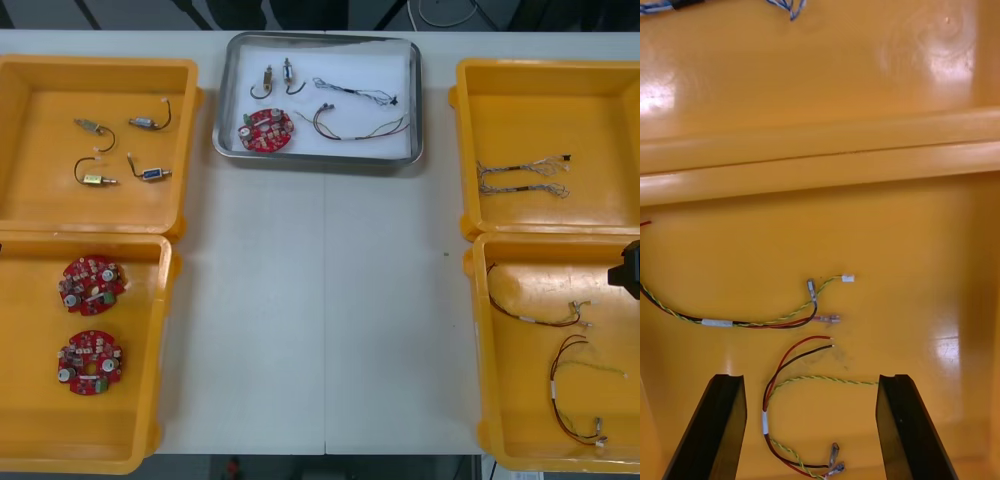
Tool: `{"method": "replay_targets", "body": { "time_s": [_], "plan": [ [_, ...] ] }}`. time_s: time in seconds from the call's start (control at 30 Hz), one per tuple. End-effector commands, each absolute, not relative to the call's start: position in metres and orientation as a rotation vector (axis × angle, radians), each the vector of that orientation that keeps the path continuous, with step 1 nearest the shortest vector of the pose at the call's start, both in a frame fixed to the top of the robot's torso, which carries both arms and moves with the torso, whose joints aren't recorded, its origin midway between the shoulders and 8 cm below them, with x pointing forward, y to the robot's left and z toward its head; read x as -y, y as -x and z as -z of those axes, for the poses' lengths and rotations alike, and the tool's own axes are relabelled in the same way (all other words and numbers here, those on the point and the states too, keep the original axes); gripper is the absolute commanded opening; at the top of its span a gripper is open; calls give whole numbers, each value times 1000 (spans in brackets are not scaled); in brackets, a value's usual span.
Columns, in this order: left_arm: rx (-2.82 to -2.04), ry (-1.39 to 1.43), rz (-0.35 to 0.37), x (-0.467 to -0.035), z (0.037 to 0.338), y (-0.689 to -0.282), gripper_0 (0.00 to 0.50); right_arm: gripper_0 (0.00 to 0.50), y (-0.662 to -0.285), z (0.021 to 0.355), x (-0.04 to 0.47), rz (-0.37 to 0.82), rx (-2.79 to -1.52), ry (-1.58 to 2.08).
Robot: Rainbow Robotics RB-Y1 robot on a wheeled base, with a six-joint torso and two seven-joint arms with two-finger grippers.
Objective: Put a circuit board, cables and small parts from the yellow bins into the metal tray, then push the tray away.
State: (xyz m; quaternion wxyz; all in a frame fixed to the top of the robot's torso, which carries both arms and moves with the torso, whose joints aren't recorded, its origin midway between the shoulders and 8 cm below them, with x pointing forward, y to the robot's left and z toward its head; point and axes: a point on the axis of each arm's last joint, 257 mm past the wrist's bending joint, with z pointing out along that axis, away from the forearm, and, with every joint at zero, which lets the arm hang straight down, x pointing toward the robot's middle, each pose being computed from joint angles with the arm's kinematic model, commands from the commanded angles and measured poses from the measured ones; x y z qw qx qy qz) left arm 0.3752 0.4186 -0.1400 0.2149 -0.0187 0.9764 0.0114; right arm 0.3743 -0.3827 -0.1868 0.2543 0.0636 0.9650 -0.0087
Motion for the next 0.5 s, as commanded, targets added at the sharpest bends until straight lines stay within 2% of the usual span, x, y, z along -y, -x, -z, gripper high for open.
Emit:
{"method": "replay_targets", "body": {
  "time_s": [0.03,0.5],
  "plan": [
    [-2679,-52,-122,-432,123,-373,500,500,-368,184,398,78,-2631,-159],
    [-2679,-52,-122,-432,123,-373,500,500,-368,184,398,78,-2631,-159]
  ]
}}
